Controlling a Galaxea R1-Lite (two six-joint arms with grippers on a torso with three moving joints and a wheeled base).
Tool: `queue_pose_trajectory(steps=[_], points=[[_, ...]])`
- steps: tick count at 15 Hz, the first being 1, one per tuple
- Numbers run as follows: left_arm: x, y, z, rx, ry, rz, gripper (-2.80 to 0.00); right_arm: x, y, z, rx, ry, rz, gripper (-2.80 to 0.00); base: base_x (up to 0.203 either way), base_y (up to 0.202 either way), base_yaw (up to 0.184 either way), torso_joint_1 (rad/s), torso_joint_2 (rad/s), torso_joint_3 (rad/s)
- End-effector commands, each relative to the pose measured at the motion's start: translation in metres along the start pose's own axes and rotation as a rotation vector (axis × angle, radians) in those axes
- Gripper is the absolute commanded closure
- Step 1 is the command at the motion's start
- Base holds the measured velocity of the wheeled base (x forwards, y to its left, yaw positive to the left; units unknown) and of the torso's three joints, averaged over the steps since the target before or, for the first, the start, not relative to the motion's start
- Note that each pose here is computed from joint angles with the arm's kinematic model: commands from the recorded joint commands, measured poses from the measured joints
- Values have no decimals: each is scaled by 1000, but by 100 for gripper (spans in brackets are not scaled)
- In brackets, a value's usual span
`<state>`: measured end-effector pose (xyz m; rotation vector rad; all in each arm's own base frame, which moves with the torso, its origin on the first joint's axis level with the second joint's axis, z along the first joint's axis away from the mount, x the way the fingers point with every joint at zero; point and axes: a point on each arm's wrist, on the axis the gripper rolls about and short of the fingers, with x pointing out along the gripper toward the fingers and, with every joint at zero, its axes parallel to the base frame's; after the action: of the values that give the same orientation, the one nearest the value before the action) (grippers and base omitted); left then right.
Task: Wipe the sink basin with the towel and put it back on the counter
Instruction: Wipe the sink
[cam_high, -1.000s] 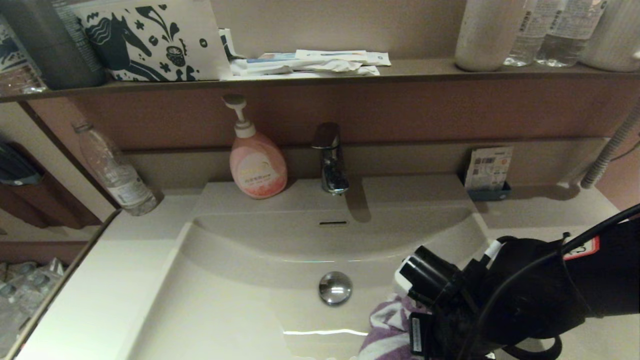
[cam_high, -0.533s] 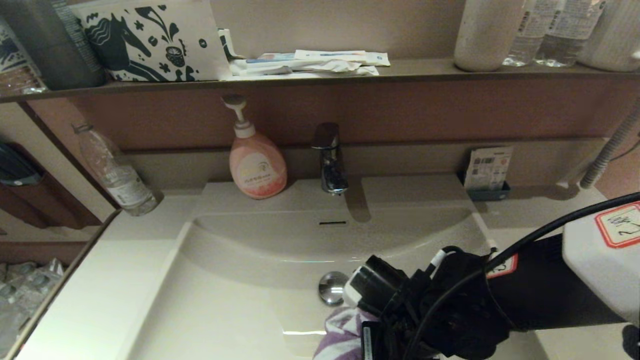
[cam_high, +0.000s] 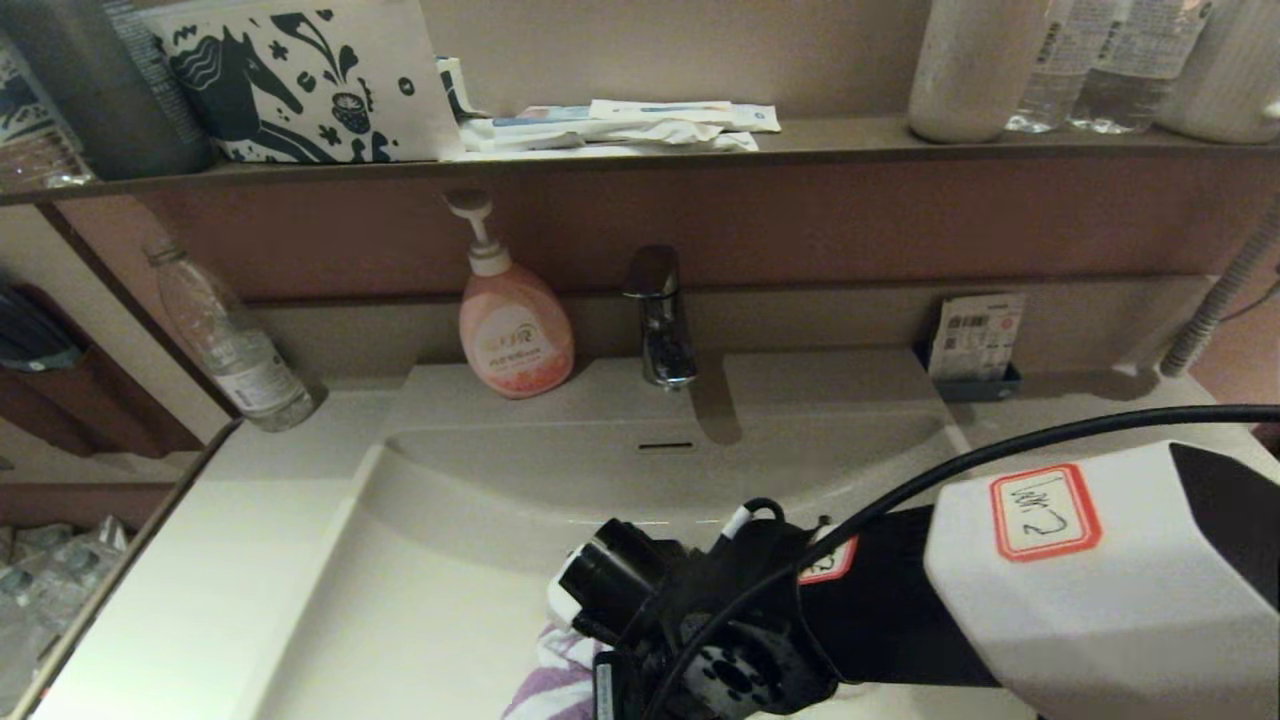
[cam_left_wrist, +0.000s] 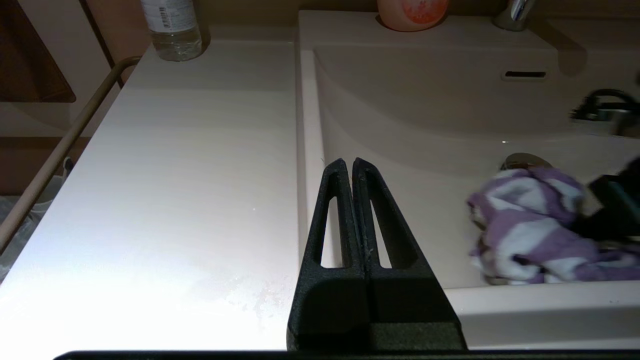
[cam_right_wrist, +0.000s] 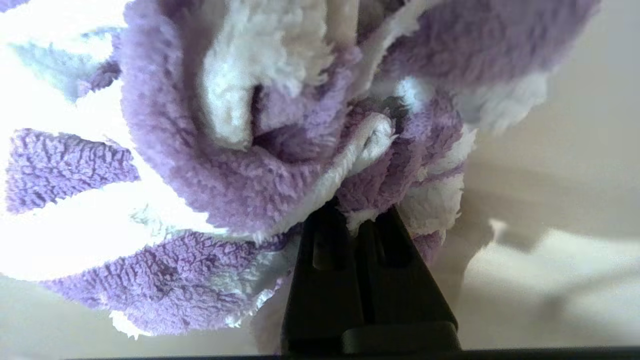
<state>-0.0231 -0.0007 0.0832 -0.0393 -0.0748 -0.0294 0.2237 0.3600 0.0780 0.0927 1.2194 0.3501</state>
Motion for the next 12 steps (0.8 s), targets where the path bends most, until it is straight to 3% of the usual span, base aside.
queue_pose_trajectory(steps=[1,5,9,12], points=[[0,0,0,-1,2,0,0,20,11,2,-8,-5,8,0,0,0,0,0,0,0],[0,0,0,-1,2,0,0,34,35,20,-18,-50,116,0,0,0,0,0,0,0],[0,0,0,-1,0,0,0,55,53,33,-103,-179,236,0,0,0,0,0,0,0],[0,0,0,-1,1,0,0,72,50,39,-116,-284,194,0,0,0,0,0,0,0]])
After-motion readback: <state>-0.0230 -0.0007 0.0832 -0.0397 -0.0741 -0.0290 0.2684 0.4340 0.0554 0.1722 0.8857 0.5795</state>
